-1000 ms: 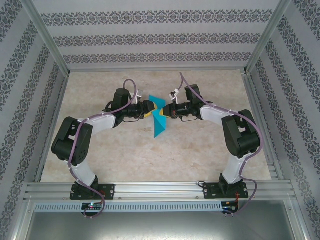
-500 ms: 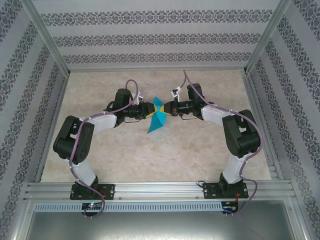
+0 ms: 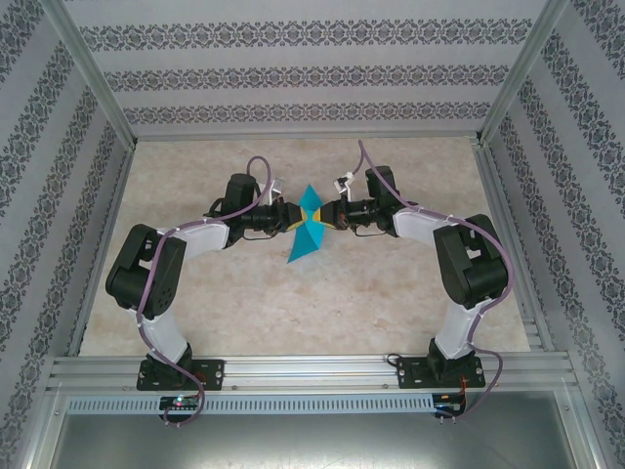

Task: Fold a paper plane with a square sheet of paper (pick it up from the middle)
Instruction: Turn over the paper at the center of the table.

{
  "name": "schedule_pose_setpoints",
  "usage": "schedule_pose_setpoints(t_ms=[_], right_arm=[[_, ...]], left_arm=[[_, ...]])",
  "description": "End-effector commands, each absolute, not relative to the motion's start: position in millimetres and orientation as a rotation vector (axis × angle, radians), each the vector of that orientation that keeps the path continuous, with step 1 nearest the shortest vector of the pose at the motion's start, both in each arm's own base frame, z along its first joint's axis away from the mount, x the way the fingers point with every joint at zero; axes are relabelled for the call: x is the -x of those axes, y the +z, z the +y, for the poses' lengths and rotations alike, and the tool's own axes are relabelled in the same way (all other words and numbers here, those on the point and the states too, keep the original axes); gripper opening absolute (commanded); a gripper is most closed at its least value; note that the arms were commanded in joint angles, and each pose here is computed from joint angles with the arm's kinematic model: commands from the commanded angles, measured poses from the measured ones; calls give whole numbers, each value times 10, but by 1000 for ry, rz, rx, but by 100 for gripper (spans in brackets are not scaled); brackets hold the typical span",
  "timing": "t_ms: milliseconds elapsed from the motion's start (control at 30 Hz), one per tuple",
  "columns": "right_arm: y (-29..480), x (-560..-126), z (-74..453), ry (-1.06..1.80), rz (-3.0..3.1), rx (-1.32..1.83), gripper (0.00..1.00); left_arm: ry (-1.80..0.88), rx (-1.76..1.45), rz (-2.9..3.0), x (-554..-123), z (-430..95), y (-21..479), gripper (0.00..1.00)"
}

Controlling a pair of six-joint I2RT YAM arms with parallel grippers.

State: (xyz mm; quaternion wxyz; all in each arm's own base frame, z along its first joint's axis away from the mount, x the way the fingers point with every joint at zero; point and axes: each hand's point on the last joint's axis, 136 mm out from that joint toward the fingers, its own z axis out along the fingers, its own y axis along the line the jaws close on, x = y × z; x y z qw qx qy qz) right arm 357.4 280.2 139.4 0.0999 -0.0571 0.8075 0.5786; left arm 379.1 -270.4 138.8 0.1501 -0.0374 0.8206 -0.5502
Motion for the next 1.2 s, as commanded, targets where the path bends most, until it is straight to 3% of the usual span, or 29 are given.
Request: schedule_pose_setpoints(t_ms=[0, 200, 567, 967, 1167], right_arm=[[1425, -3558, 2753, 1727, 2366, 174, 7], [1440, -3554, 2609, 1679, 2363, 130, 33], [1358, -3320, 2490, 1680, 2362, -94, 61], [1382, -3305, 2723, 1809, 2291, -245, 64], [1424, -3379, 2778, 1938, 2196, -312, 52]], left_arm=[[-1588, 66, 2333, -3821, -2762, 1488, 12], [-1581, 91, 2317, -3868, -2755, 1515, 9], [-1606, 114, 2277, -3918, -2784, 1594, 10], [-1634, 127, 2252, -3914, -2840, 1639, 10], [-1639, 135, 2254, -3877, -2843, 1593, 11]])
